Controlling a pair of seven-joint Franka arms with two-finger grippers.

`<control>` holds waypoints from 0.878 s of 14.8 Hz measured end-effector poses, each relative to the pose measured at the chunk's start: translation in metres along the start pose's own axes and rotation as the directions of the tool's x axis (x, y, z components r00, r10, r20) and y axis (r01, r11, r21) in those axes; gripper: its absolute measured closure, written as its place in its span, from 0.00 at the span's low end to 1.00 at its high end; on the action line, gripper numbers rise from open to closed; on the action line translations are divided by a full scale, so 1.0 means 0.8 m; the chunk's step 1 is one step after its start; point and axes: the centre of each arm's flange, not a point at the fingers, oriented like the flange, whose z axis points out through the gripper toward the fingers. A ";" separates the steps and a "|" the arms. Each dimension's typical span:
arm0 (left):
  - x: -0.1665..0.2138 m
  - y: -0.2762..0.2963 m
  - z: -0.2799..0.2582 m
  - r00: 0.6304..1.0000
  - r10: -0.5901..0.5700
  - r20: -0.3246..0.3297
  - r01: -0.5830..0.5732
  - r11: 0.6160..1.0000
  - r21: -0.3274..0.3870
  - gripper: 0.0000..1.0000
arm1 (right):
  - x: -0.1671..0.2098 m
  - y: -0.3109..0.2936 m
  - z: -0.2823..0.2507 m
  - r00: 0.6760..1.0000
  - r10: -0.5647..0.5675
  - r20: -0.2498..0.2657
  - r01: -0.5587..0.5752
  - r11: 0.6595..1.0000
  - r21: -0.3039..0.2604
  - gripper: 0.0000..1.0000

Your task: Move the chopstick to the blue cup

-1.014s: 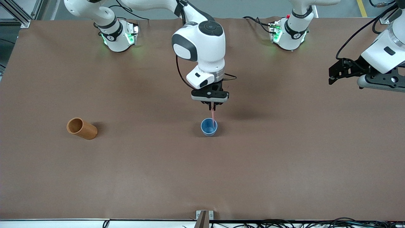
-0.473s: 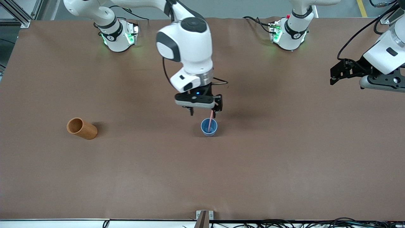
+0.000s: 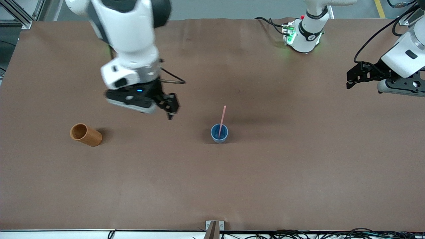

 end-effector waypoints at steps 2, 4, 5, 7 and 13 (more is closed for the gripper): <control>0.000 0.000 0.001 1.000 0.000 0.001 0.000 1.000 0.000 0.00 | 0.033 0.069 -0.017 0.999 -0.018 0.039 0.019 0.999 -0.039 0.00; 0.000 0.000 0.001 1.000 0.000 0.002 0.000 1.000 0.000 0.00 | 0.061 0.142 -0.033 0.995 -0.065 0.081 0.071 0.995 -0.073 0.00; 0.000 0.001 0.001 1.000 0.001 0.002 -0.001 1.000 0.000 0.00 | 0.071 0.177 -0.039 0.992 -0.081 0.101 0.090 0.993 -0.080 0.00; 0.000 0.001 0.002 1.000 0.001 0.002 -0.001 1.000 0.000 0.00 | 0.079 0.235 -0.046 0.989 -0.077 0.130 0.087 0.993 -0.077 0.00; 0.002 0.000 0.003 1.000 0.000 0.000 0.000 1.000 0.000 0.00 | 0.046 0.349 -0.059 0.976 -0.104 0.189 0.116 0.992 -0.053 0.00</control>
